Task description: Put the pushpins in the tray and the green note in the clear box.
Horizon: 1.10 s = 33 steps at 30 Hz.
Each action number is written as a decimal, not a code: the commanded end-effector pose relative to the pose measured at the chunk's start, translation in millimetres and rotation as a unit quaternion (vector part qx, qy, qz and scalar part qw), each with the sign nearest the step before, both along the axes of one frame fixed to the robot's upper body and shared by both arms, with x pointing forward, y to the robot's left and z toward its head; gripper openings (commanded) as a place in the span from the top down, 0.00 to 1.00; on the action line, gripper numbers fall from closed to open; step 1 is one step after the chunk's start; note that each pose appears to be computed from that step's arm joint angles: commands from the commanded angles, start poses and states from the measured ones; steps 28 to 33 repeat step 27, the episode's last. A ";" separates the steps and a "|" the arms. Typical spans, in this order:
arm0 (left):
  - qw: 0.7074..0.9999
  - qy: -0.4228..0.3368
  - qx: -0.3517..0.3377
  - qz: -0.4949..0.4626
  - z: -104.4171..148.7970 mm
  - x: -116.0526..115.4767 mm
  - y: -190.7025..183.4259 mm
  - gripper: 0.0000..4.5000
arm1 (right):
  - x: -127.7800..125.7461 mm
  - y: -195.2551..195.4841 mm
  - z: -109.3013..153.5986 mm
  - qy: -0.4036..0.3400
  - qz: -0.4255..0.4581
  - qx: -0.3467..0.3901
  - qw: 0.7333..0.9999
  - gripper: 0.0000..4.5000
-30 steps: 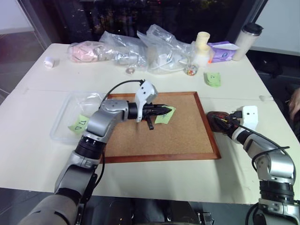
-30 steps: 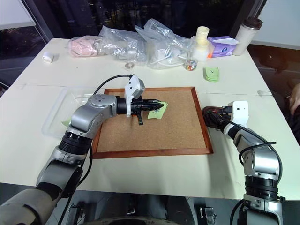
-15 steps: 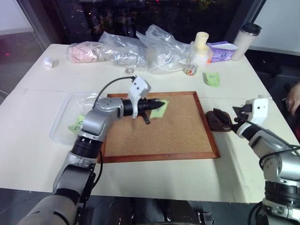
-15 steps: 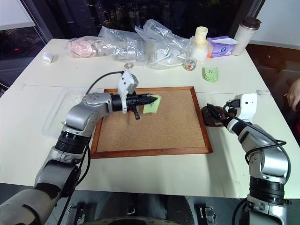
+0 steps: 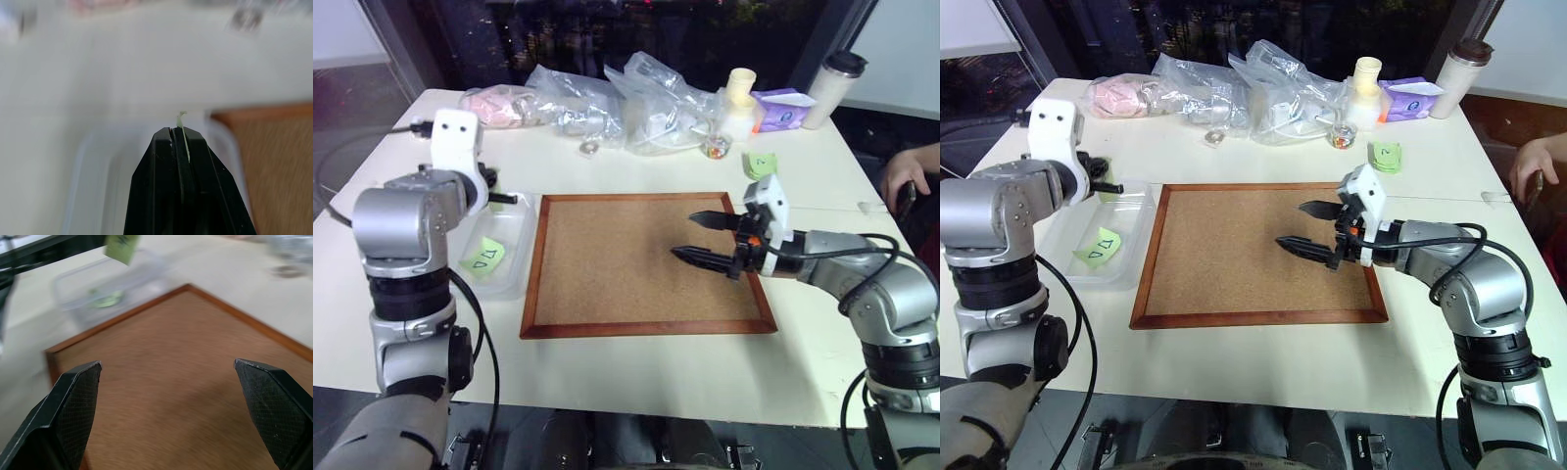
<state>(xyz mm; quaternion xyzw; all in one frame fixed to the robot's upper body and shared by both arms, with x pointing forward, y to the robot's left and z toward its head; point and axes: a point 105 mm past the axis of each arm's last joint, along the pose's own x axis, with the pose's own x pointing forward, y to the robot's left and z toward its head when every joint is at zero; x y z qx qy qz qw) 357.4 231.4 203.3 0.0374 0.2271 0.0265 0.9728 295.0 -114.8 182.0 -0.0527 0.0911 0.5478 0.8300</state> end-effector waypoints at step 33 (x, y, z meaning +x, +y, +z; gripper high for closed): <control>0.955 -0.176 -0.040 -0.236 58.0 -27.6 -23.2 0.01 | 0.5 -44.9 7.5 0.004 -0.096 0.027 0.995 0.00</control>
